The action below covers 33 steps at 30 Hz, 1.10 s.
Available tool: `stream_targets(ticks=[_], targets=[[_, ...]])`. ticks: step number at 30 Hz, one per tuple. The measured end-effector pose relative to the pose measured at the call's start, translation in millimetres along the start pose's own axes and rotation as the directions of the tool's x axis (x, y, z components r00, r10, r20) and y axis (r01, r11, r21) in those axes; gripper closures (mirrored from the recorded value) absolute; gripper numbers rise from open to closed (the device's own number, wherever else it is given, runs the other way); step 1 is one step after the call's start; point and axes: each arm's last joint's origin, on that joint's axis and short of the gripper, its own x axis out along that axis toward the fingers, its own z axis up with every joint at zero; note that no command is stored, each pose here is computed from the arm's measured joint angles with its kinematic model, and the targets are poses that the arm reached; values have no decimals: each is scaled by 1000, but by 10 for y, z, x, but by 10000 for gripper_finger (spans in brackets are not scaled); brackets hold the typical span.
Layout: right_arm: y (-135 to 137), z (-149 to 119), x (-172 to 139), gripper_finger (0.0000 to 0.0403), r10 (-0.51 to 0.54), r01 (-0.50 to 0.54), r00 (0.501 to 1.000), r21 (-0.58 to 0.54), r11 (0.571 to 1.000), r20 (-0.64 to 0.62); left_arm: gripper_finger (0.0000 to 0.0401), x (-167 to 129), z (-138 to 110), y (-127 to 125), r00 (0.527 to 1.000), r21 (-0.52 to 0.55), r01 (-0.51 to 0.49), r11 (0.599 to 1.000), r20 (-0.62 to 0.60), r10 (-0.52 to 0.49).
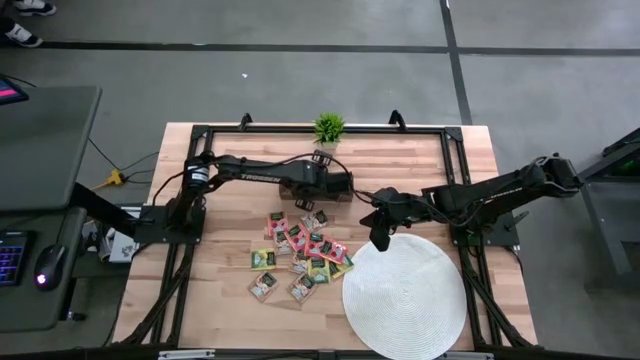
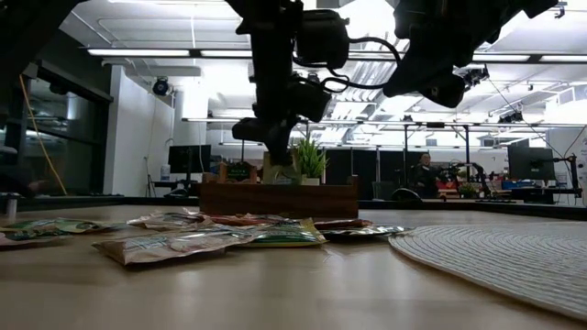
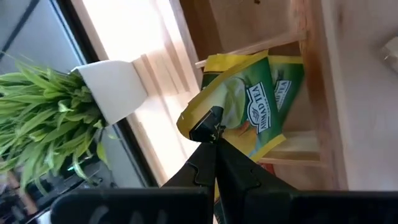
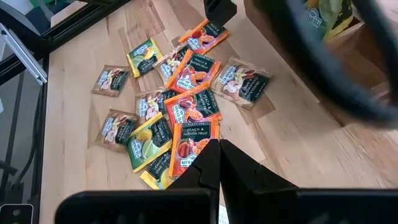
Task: Pick & Place Tea
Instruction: Put the yellow tea bag into the middle section of the wooden organizer
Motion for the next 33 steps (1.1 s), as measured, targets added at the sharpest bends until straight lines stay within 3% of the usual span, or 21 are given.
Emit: stream_targets(ticks=[15,33], targets=[[1,0,0,402,2,-2,1000,0,1000,-2,401,83,-37,91,995,-5,86,996,53,-86],[2,-2,0,402,8,-8,1000,0,1000,-6,397,82,-8,107,994,47,71,996,82,-74]])
